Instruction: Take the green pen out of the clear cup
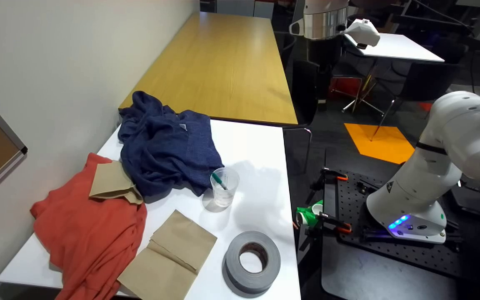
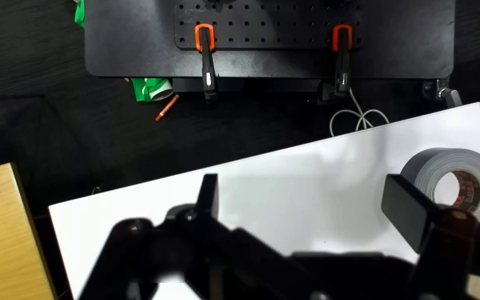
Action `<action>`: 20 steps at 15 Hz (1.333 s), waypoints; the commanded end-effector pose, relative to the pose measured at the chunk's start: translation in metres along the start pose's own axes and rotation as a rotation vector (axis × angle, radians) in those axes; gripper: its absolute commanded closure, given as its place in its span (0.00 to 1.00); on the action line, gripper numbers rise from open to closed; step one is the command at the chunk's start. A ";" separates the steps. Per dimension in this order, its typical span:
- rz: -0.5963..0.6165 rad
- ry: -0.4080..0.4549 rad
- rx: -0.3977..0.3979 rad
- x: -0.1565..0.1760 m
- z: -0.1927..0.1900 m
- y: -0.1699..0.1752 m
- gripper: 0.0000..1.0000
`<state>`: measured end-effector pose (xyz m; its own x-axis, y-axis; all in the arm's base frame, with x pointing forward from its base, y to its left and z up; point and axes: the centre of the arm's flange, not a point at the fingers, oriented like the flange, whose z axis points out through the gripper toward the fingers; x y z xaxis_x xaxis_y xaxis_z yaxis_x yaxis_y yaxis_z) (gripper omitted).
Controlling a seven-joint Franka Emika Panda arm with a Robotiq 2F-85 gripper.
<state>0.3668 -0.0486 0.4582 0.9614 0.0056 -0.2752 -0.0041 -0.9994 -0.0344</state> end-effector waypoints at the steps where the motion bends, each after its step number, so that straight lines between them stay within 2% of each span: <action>1: 0.000 0.000 0.000 0.000 0.000 0.000 0.00; 5: 0.000 0.000 0.000 0.000 0.000 0.000 0.00; 9: -0.033 0.057 -0.022 0.019 0.005 -0.030 0.00; 16: -0.107 0.190 -0.041 0.074 0.042 -0.081 0.00; 20: -0.114 0.199 -0.031 0.106 0.073 -0.095 0.00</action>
<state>0.4296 0.0364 0.3885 0.9872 0.1385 -0.0784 0.1379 -0.9904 -0.0129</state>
